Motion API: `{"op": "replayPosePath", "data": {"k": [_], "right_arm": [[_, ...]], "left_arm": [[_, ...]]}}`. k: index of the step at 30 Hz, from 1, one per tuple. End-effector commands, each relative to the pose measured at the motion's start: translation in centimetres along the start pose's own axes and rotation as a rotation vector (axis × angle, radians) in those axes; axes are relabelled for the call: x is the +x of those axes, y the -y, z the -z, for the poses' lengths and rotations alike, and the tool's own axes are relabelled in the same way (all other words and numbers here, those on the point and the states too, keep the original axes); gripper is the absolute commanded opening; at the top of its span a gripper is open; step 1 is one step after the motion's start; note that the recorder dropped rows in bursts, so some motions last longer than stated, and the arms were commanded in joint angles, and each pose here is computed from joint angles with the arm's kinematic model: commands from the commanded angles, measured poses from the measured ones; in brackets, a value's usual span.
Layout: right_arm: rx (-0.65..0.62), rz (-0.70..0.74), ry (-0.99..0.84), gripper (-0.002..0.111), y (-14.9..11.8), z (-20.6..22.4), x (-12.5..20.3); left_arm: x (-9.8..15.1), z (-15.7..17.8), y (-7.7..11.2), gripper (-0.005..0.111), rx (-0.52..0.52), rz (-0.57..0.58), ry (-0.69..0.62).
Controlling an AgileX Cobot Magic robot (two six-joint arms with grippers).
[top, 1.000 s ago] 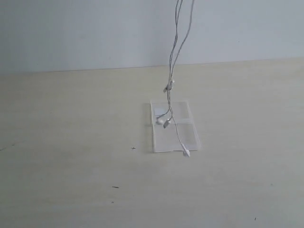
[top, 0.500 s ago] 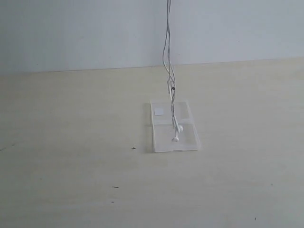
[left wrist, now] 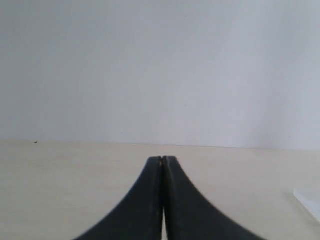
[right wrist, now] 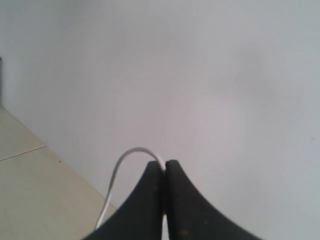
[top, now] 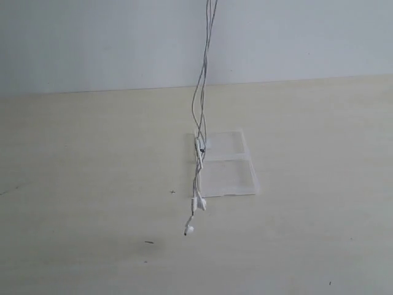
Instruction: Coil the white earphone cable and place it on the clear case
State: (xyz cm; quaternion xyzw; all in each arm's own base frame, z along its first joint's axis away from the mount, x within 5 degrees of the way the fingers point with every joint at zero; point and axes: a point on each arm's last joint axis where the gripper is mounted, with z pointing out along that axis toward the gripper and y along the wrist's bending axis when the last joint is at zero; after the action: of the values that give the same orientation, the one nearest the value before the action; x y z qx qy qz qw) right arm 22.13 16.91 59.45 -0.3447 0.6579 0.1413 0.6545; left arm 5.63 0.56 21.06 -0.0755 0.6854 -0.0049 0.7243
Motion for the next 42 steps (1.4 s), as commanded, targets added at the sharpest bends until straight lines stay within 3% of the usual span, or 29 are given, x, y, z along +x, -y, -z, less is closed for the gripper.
{"op": "replayPosePath", "data": {"k": [1,6,8,10,14,18,22,25,28,30,36,38,42], "right_arm": [[0.004,0.006,0.000,0.000,0.1,0.1,0.0],[0.005,0.005,0.004,0.000,0.1,0.1,-0.1],[-0.023,-0.020,0.023,0.000,-0.1,0.1,-0.2],[-0.065,-0.058,0.048,0.000,-0.5,-0.2,-0.4],[-0.125,-0.108,0.063,0.000,-1.1,-1.6,-0.2],[-0.202,-0.151,0.068,0.000,-1.8,-3.1,0.3],[-0.234,-0.199,0.104,0.000,-2.0,-3.5,0.1],[-0.229,-0.214,0.137,0.000,-1.9,-3.5,-0.2],[-0.239,-0.220,0.165,0.000,-1.9,-2.9,-0.9],[-0.250,-0.223,0.165,0.000,-1.9,-2.4,-1.2],[-0.290,-0.242,0.116,0.000,-2.2,-1.3,-1.5],[-0.282,-0.222,0.094,0.000,-2.2,-1.1,-1.4],[-0.156,-0.192,0.006,0.000,-1.1,-0.6,-0.9]], "left_arm": [[-0.1,0.0,0.0,0.000,-0.001,0.037,0.023],[-0.2,0.0,0.0,0.000,0.000,0.083,0.033],[-0.4,0.0,-0.1,0.000,0.002,0.269,0.053],[-0.5,0.0,-0.1,0.000,0.004,0.372,0.069],[-0.7,0.1,0.0,0.000,0.024,0.381,0.080],[-2.1,-0.2,0.7,0.000,0.112,0.406,0.059],[-3.0,-1.0,1.6,0.000,0.220,0.356,0.041],[-3.4,-2.0,2.9,0.000,0.340,0.229,0.010],[-4.1,-3.1,5.2,0.000,0.515,0.088,0.047],[-4.7,-4.0,6.6,0.000,0.597,0.052,0.067],[-4.7,-9.2,10.9,0.000,0.673,-0.087,-0.090],[-4.4,-10.8,12.1,0.001,0.685,-0.085,-0.141],[-3.6,-12.3,13.0,0.022,0.675,-0.019,-0.220]]}}
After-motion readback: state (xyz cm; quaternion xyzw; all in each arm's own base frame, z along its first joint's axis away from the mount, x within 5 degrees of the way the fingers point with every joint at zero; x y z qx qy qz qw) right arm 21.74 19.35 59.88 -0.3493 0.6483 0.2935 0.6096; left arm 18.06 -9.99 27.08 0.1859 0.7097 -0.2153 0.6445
